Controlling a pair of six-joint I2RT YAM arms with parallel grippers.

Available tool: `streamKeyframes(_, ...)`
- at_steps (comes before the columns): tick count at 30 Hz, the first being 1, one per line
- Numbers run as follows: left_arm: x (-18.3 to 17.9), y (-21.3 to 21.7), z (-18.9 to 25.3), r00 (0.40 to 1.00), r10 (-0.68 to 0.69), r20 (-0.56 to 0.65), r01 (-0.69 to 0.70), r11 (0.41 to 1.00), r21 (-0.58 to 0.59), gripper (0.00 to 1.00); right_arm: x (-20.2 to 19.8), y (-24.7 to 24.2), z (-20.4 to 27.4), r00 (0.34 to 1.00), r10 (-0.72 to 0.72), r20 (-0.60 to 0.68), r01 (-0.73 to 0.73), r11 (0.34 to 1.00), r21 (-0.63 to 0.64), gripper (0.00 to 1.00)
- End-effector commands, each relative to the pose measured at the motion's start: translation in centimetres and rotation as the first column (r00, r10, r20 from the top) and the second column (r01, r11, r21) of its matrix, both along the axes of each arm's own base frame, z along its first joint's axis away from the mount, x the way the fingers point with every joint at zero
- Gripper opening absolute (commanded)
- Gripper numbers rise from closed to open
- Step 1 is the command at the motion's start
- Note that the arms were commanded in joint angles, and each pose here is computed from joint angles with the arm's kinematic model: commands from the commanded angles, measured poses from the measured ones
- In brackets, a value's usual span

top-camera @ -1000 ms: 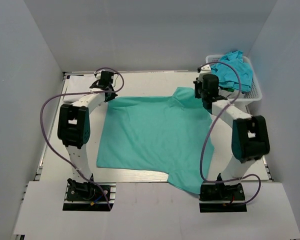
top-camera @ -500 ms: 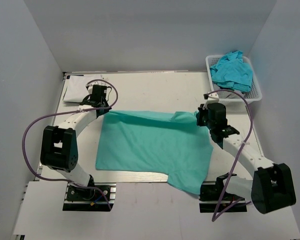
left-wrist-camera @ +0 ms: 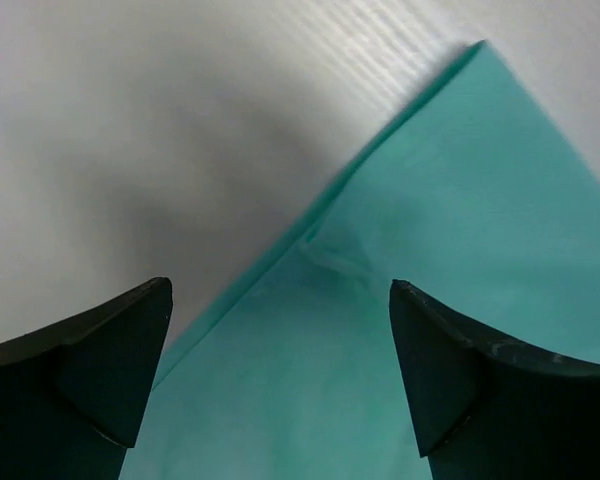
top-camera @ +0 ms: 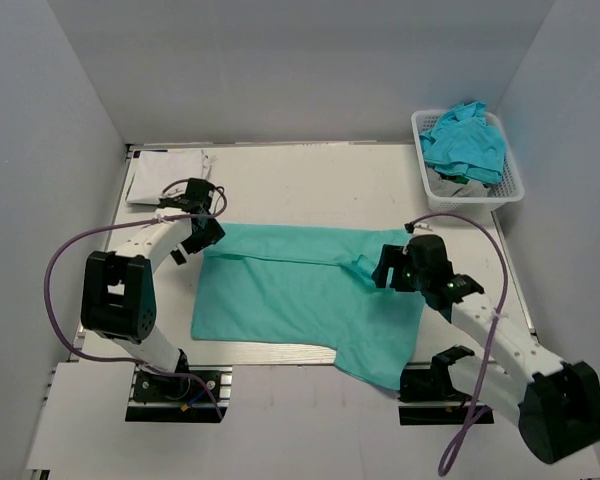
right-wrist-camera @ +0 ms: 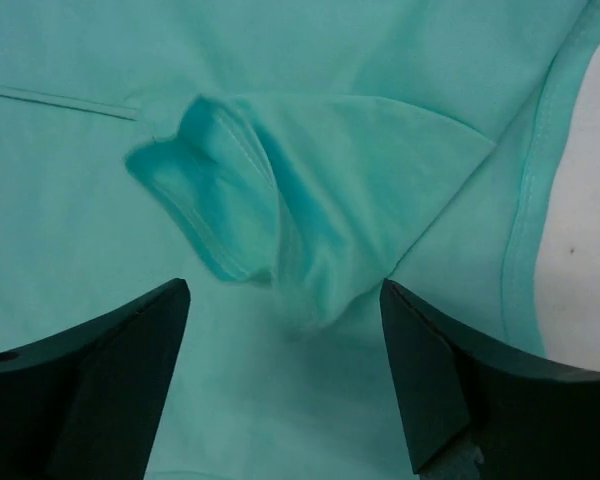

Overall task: Fold and stack the t-shirts
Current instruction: Fold the flattened tshirt in 1/3 of the way

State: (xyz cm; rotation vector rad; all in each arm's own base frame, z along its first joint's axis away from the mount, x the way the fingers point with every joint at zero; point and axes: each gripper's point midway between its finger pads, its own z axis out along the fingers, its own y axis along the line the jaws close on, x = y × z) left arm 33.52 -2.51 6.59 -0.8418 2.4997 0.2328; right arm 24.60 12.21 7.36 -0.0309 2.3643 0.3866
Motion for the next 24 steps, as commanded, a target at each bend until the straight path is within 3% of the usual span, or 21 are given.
streamKeyframes(1,-3.2,2.1,2.4,0.990,0.108,-0.085,-0.101,0.991,0.083,1.00,-2.3,0.7,1.5,1.000,0.002,-0.031,0.001,0.996,0.087,0.88)
streamKeyframes(7,0.3,-0.5,4.9,1.000,0.012,0.012,-0.011,0.999,-0.042,1.00,2.1,1.9,7.4,0.983,0.018,0.180,-0.038,0.993,0.107,0.90)
streamKeyframes(9,2.4,-2.8,5.3,0.996,-0.063,0.069,0.071,0.991,-0.115,1.00,3.2,2.5,6.1,0.990,0.042,0.137,-0.055,0.994,0.090,0.90)
streamKeyframes(12,4.3,-5.5,4.6,0.984,-0.144,0.106,0.163,0.965,-0.206,1.00,4.9,5.9,6.0,0.984,0.139,0.111,-0.157,0.973,0.168,0.90)
streamKeyframes(15,5.2,-7.2,2.6,0.977,-0.197,0.085,0.213,0.939,-0.270,1.00,5.5,8.4,3.4,0.977,0.212,0.027,-0.213,0.953,0.216,0.90)
streamKeyframes(18,5.0,-7.4,0.9,0.979,-0.202,0.039,0.205,0.938,-0.280,1.00,3.7,10.9,1.8,0.950,0.307,-0.050,-0.278,0.909,0.311,0.90)
streamKeyframes(24,3.5,-6.3,-3.0,0.982,-0.184,-0.051,0.165,0.951,-0.263,1.00,-0.2,10.9,-2.5,0.924,0.359,-0.134,-0.303,0.898,0.319,0.90)
